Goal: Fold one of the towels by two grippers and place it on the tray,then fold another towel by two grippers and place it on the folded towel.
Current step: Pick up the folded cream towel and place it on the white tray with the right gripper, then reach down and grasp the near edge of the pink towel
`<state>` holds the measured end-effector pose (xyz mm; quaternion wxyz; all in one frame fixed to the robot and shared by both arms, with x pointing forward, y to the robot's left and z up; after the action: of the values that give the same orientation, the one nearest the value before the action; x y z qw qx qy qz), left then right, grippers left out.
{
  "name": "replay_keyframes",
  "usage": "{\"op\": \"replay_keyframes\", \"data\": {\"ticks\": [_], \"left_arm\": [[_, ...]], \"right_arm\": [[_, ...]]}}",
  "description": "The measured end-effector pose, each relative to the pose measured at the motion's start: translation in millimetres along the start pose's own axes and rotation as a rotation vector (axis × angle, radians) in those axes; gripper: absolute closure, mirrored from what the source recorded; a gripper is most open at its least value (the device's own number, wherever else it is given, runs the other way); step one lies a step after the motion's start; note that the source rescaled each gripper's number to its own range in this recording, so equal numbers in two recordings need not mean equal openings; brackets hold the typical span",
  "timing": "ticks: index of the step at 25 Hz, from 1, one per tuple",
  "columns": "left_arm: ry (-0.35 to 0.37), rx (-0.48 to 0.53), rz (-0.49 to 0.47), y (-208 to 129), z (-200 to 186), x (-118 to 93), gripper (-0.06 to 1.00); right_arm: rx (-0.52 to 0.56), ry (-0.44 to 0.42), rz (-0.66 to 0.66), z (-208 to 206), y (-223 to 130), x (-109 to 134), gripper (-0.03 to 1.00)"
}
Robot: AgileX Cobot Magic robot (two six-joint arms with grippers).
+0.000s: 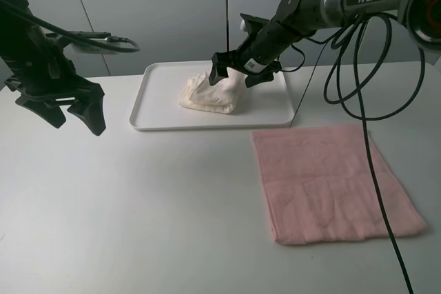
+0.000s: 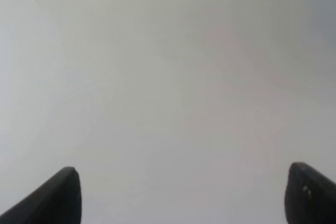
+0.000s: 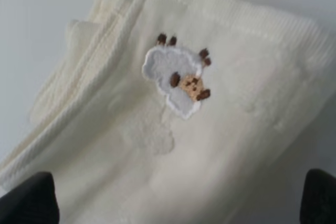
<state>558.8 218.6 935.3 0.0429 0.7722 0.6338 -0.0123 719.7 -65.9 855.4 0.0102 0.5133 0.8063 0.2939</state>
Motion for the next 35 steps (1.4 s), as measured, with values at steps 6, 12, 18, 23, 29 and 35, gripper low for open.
{"op": "replay_keyframes", "data": {"ticks": [6, 12, 18, 23, 29, 35], "left_arm": [[0.0, 0.0, 0.02, 0, 0, 0, -0.05], [0.0, 0.0, 0.062, 0, 0, 0, -0.05], [0.003, 0.009, 0.084, -1, 0, -3, -0.05], [0.031, 0.013, 0.271, -5, 3, -39, -0.05], [0.067, -0.016, 0.495, -10, 5, -82, -0.05], [0.073, -0.083, 0.803, -12, 7, -117, -0.05]], "right_arm": [[-0.006, -0.149, -0.233, -69, 22, 1, -0.03], [0.034, -0.273, -0.33, -143, 25, 5, -0.03], [0.043, -0.347, -0.295, -186, -25, -7, -0.03], [0.119, -0.399, -0.338, -215, -91, -5, -0.03], [0.278, -0.382, -0.412, -243, -152, 3, -0.03], [0.586, -0.284, -0.612, -248, -203, 0, -0.03]]}}
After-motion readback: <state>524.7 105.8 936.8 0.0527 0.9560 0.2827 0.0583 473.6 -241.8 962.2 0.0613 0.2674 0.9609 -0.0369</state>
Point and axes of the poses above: a point on each arm's last joint axis where the gripper is mounted, z pointing out along that axis toward the gripper, x along the wrist's bending axis when the last joint is at zero, y = z × x, the point moved 6 cm from there along z, pointing out along that axis toward the gripper, and after that the axes turned 6 degrees about -z, right-handed, at the moved point
